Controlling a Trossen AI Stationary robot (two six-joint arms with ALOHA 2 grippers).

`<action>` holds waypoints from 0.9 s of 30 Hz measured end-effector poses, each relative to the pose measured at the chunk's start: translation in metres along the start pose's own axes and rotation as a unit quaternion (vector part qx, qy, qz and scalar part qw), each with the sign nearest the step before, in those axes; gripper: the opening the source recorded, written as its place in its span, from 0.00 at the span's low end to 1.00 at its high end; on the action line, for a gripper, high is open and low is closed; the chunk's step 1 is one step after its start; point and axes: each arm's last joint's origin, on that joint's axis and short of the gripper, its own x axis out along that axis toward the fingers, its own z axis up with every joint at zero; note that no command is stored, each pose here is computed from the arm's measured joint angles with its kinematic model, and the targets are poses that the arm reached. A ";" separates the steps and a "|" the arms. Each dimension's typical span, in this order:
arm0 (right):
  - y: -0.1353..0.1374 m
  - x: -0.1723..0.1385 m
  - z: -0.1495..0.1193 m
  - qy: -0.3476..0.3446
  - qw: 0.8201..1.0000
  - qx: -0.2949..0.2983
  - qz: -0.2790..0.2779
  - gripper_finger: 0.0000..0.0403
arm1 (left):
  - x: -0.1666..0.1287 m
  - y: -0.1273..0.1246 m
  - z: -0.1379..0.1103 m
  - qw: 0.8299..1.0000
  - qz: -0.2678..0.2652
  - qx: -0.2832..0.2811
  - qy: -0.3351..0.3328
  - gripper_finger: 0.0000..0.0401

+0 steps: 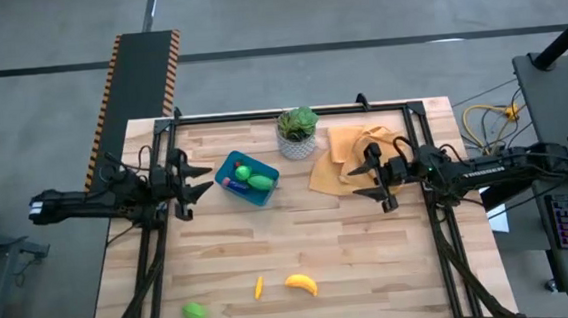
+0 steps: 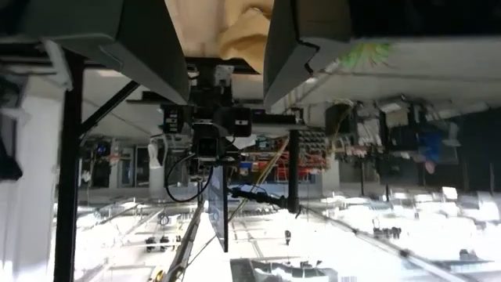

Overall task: Pick and placing Produce into tupperware
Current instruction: Put the green melon into the blue bin

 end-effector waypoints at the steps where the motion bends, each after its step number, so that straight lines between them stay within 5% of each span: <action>1: 0.000 0.000 0.000 0.001 1.000 0.001 0.000 0.56 | 0.000 0.000 0.000 1.000 0.000 0.012 -0.001 0.38; 8: -0.003 0.008 0.015 -0.020 1.000 -0.022 0.000 0.56 | 0.004 0.000 0.008 0.999 -0.002 0.035 -0.041 0.38; 12: -0.003 0.009 0.017 -0.024 0.999 -0.031 -0.001 0.56 | 0.008 -0.002 0.019 0.994 -0.026 0.096 -0.048 0.38; 20: -0.005 0.012 0.015 0.008 1.000 -0.009 -0.012 0.56 | 0.026 -0.006 0.041 0.987 -0.068 0.144 0.007 0.38; 27: -0.006 0.016 0.018 0.026 1.000 -0.002 -0.012 0.56 | 0.046 -0.014 0.081 0.977 -0.132 0.161 0.044 0.54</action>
